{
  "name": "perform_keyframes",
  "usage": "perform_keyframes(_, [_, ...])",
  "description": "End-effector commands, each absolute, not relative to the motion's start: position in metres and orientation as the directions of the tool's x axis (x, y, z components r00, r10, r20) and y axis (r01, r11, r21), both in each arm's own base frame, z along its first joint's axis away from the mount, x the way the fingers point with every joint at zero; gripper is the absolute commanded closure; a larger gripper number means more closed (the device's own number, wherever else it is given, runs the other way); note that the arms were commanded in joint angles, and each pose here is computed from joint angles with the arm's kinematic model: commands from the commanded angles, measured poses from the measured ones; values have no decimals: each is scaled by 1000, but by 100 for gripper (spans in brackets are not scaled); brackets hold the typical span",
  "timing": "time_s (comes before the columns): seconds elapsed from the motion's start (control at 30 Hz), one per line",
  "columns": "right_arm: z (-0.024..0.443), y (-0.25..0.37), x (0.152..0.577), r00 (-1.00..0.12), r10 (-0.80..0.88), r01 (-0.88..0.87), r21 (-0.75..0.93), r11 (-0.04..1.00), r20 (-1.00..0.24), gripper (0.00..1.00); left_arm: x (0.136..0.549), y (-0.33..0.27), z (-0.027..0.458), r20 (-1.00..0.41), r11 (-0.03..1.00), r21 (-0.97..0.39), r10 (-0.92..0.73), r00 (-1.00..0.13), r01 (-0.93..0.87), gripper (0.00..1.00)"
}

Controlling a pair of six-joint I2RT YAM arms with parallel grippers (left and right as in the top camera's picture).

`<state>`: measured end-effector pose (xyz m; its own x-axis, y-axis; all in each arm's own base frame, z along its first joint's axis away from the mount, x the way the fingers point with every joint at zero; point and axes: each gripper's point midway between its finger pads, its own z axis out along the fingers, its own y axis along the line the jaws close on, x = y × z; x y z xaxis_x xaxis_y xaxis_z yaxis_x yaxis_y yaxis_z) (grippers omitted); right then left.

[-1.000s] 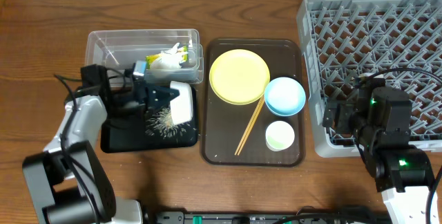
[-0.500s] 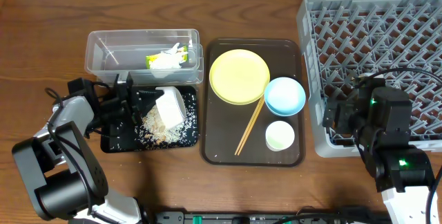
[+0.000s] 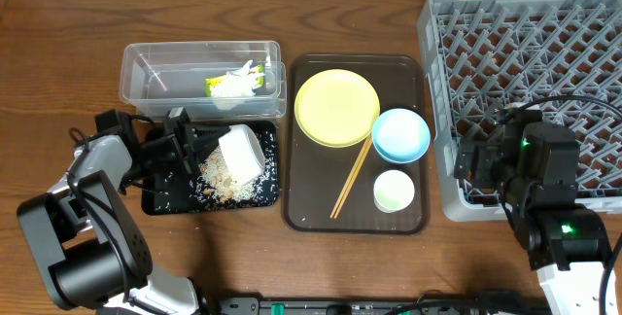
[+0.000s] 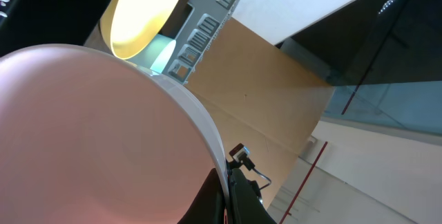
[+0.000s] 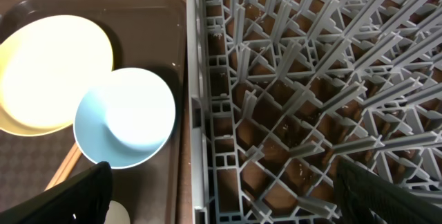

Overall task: Sort waste into correct bins and load items into the dishwasher rack
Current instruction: 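Carry the bowl over the black tray and tip the rice out, then set the emptied bowl onto the yellow plate with the left gripper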

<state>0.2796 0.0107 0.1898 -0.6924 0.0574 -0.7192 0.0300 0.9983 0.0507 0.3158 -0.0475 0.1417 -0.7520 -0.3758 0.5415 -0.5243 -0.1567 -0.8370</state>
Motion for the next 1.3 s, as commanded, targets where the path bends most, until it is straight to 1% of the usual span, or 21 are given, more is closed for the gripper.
perform_keyframes(0.0, [198, 15, 281, -679, 55, 18, 59, 998, -732, 1, 315, -47, 148, 530, -175, -846, -371, -763, -503, 94])
perform_keyframes(0.07, [198, 15, 281, -679, 55, 18, 59, 998, -732, 1, 315, -47, 150, 477, -151, -877, -379, -793, -455, 94])
perform_keyframes(0.2, [198, 15, 282, -679, 55, 18, 58, 998, -732, 1, 311, -59, 164, 264, -36, -962, -383, -885, -271, 94])
perform_keyframes(0.23, [198, 15, 282, -679, 55, 18, 58, 998, -732, 1, 310, -63, 164, 221, 13, -970, -382, -897, -244, 94])
perform_keyframes(0.37, [198, 15, 282, -679, 55, 18, 58, 998, -732, 1, 303, -84, 158, 58, 302, -938, -354, -933, -173, 94])
perform_keyframes(0.43, [198, 15, 282, -679, 55, 18, 58, 998, -732, 1, 302, -102, 163, -73, 444, -893, -294, -953, -69, 94])
perform_keyframes(0.57, [198, 15, 282, -679, 55, 18, 59, 998, -732, 1, 308, -138, 173, -309, 612, -777, -166, -936, 148, 94])
perform_keyframes(0.63, [198, 15, 281, -680, 55, 18, 58, 998, -731, 1, 315, -159, 175, -432, 682, -685, -95, -897, 258, 94])
perform_keyframes(0.7, [198, 15, 281, -679, 55, 18, 59, 998, -732, 1, 325, -174, 172, -522, 747, -584, -47, -852, 317, 94])
perform_keyframes(0.73, [198, 15, 281, -680, 55, 18, 58, 998, -731, 1, 333, -181, 171, -578, 785, -513, -16, -816, 348, 94])
perform_keyframes(0.83, [198, 15, 281, -680, 55, 18, 58, 998, -731, 1, 350, -201, 172, -690, 840, -371, 37, -723, 396, 94])
perform_keyframes(0.93, [198, 15, 281, -680, 55, 18, 58, 998, -731, 1, 367, -225, 175, -784, 849, -247, 108, -611, 467, 94])
perform_keyframes(1.0, [198, 15, 281, -680, 55, 18, 58, 998, -731, 1, 379, -239, 167, -816, 857, -187, 136, -562, 479, 94])
perform_keyframes(1.1, [198, 15, 281, -679, 55, 18, 59, 998, -732, 1, 389, -252, 146, -818, 860, -167, 151, -555, 481, 94])
perform_keyframes(1.27, [198, 15, 281, -679, 55, 18, 59, 998, -732, 1, 394, -268, 99, -785, 853, -167, 189, -591, 494, 94])
